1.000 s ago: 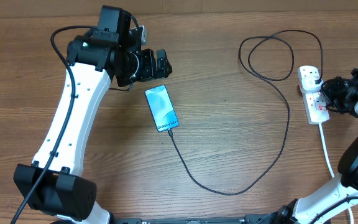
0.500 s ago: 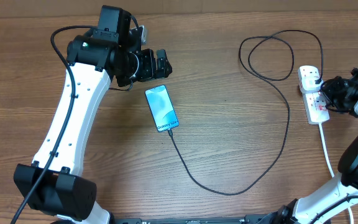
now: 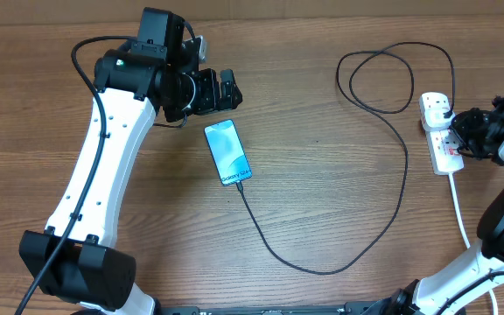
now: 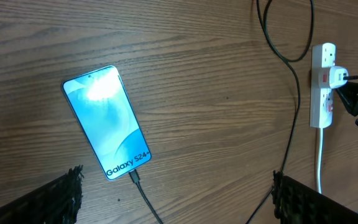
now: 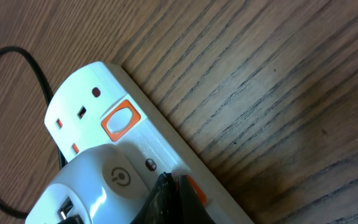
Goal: Plug charger to phone and switch on socket
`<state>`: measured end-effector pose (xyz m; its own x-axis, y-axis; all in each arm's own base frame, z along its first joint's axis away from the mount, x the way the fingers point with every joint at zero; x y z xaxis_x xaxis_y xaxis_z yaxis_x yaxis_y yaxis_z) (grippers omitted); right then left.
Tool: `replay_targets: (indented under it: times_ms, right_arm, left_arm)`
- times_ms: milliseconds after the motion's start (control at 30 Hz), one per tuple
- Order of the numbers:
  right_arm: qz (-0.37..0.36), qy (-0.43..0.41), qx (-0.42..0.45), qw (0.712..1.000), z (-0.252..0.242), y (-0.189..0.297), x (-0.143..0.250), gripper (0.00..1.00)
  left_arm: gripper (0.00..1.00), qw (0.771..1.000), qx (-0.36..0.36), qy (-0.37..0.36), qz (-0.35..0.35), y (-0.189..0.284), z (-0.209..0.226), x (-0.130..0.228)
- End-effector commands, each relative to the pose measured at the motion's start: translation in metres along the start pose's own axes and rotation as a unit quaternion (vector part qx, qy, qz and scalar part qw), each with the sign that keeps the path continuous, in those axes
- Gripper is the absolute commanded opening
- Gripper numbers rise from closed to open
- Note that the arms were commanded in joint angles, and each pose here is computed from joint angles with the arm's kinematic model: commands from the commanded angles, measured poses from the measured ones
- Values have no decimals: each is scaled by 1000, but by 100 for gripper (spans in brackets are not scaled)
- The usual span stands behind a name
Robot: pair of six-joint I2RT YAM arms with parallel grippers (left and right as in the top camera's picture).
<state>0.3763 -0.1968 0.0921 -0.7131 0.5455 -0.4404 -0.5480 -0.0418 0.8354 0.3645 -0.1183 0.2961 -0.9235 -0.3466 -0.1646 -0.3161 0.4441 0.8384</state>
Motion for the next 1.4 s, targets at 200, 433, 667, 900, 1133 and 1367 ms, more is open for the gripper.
replay_targets:
  times_ms: [200, 433, 667, 900, 1133, 1367]
  right_arm:
    - [45, 3, -45, 998, 20, -8, 12, 4]
    - [66, 19, -52, 996, 38, -12, 21, 4]
    - [89, 18, -51, 995, 42, -13, 29, 4]
    - [108, 11, -57, 992, 43, -11, 35, 4]
    - [97, 6, -36, 995, 37, -7, 27, 4]
    - [45, -11, 54, 997, 16, 40, -23, 4]
  left_arm:
    - [100, 1000, 5, 1, -5, 5, -2, -2]
    - [100, 1000, 5, 1, -5, 5, -2, -2]
    - [100, 1000, 5, 1, -5, 5, -2, -2]
    - [100, 1000, 5, 1, -5, 5, -2, -2]
    - [100, 1000, 5, 1, -5, 5, -2, -2]
    - [100, 1000, 5, 1, -5, 5, -2, -2]
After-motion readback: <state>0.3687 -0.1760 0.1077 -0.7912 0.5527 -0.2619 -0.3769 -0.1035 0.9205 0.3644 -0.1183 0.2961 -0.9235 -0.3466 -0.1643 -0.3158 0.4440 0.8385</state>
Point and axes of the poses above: each gripper's point midway between its finger pads, its own y axis back along the fingers, its own z axis along the line the jaws close on, x = y × z, the point moved 8 cm from there along y, back along the fingers, and after that the axes turned 15 degrees about y, right-handed, at the moved point
